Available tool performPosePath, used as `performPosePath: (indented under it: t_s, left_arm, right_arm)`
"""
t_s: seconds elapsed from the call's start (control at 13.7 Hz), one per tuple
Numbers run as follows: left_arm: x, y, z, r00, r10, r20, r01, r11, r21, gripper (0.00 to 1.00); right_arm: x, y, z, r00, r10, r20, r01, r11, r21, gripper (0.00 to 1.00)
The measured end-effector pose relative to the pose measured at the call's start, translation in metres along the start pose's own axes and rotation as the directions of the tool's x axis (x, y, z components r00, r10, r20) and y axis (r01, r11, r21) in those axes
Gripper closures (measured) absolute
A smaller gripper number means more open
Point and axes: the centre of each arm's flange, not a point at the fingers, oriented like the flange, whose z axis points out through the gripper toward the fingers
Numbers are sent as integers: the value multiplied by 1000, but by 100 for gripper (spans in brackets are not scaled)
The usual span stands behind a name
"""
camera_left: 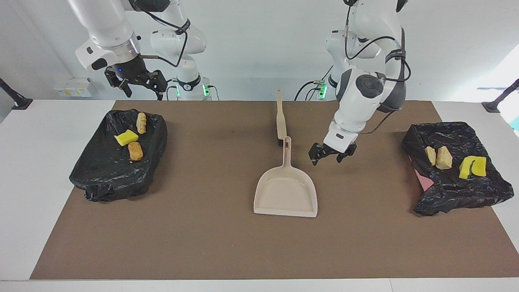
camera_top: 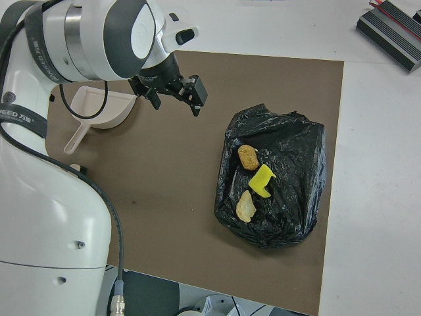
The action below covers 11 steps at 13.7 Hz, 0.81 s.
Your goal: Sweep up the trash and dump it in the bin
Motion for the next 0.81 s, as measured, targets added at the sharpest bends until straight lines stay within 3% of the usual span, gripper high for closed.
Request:
performPosePath:
  t_s: [0.59,0.81]
  left_arm:
    - [49,-110,-70,990,124,65,-126,992,21,0]
    - [50,-138,-94,986,158,47,-159,987,20,0]
  right_arm:
    - [0,0,0,1000,0,0,0,1000,0,0]
    - [0,0,0,1000,0,0,0,1000,0,0]
